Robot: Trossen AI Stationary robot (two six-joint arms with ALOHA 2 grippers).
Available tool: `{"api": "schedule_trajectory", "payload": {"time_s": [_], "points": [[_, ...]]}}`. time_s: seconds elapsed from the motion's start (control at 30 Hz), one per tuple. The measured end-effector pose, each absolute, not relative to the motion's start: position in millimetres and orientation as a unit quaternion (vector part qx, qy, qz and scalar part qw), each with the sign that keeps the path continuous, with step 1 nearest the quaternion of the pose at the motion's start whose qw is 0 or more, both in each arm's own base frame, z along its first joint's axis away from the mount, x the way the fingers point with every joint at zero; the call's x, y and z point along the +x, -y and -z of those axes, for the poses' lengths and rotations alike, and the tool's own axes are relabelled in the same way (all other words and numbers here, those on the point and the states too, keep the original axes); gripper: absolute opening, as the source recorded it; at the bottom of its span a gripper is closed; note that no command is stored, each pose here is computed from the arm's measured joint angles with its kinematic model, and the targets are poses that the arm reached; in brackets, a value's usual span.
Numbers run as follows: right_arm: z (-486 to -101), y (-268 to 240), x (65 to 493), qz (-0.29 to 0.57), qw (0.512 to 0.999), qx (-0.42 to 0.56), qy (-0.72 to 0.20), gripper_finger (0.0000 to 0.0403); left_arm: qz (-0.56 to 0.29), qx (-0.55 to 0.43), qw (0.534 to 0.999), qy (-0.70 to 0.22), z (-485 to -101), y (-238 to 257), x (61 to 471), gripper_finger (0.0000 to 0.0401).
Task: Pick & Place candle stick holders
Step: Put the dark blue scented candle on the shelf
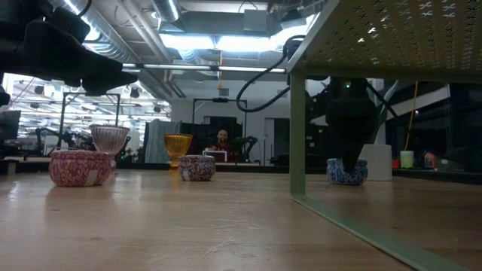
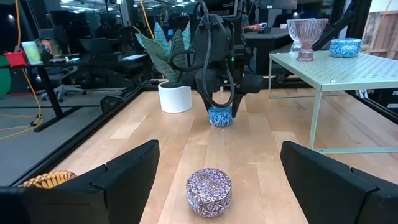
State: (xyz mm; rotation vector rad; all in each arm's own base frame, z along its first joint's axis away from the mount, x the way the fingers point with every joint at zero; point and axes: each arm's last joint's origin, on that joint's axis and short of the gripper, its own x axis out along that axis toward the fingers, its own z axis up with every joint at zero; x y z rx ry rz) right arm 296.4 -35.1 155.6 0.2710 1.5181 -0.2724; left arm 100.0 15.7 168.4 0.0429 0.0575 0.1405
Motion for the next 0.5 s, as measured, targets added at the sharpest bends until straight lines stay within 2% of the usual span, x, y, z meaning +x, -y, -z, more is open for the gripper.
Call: {"api": "schedule_trajectory", "payload": {"time_s": [0.23, 0.5], "points": [[-161, 35, 299, 0.120, 0.708, 0.124, -0.685, 0.0288, -0.070, 0.021, 0.997, -0.029, -168, -16, 100, 0.0334], [-195, 43, 313, 0.125, 0.715, 0.130, -0.675, 0.0288, -0.070, 0.021, 0.997, -0.029, -168, -16, 100, 0.0334]]}}
